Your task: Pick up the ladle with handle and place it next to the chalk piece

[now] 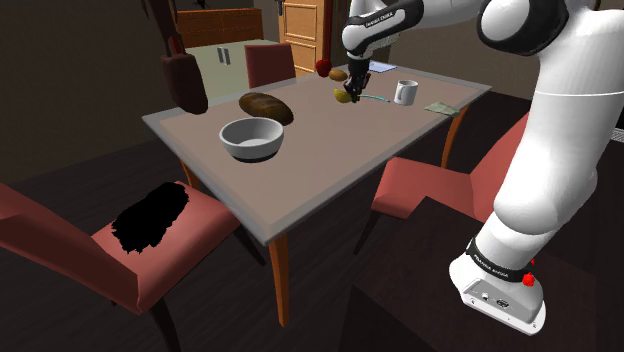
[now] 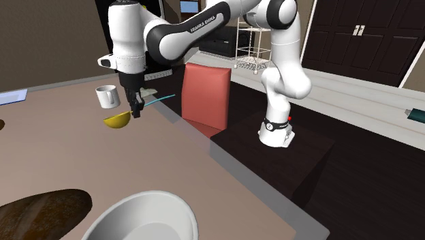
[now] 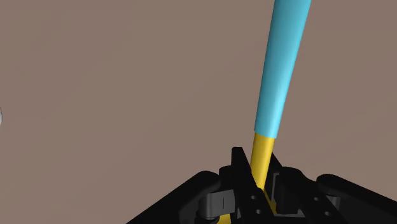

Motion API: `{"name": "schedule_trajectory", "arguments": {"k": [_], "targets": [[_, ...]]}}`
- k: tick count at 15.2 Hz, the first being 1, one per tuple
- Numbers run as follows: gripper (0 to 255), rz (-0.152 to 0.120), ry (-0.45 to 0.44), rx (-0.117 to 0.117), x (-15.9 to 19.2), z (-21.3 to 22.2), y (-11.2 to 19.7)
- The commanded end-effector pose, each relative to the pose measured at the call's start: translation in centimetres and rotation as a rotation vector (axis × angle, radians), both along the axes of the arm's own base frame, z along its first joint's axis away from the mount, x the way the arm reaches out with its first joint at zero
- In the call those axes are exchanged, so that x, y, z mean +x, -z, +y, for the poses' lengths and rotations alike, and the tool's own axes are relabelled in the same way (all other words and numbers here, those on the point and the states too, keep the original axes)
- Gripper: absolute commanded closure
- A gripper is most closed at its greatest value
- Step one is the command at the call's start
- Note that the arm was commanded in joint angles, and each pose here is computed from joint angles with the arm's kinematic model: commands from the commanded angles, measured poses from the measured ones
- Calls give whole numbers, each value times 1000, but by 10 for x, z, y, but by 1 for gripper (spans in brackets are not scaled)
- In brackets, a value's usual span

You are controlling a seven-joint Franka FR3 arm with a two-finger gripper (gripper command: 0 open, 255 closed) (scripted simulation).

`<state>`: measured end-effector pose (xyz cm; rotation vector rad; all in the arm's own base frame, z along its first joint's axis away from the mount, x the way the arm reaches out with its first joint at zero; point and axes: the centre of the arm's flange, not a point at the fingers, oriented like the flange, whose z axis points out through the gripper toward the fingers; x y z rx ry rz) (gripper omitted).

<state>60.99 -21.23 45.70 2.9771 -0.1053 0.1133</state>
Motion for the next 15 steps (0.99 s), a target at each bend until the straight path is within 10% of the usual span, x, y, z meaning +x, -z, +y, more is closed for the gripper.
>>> {"name": "schedule_trajectory", "arguments": {"k": [1,15], "targets": [[255,0,-1,0,-5,-26,-1],[255,0,-1,0,-51,-205,-1]]}}
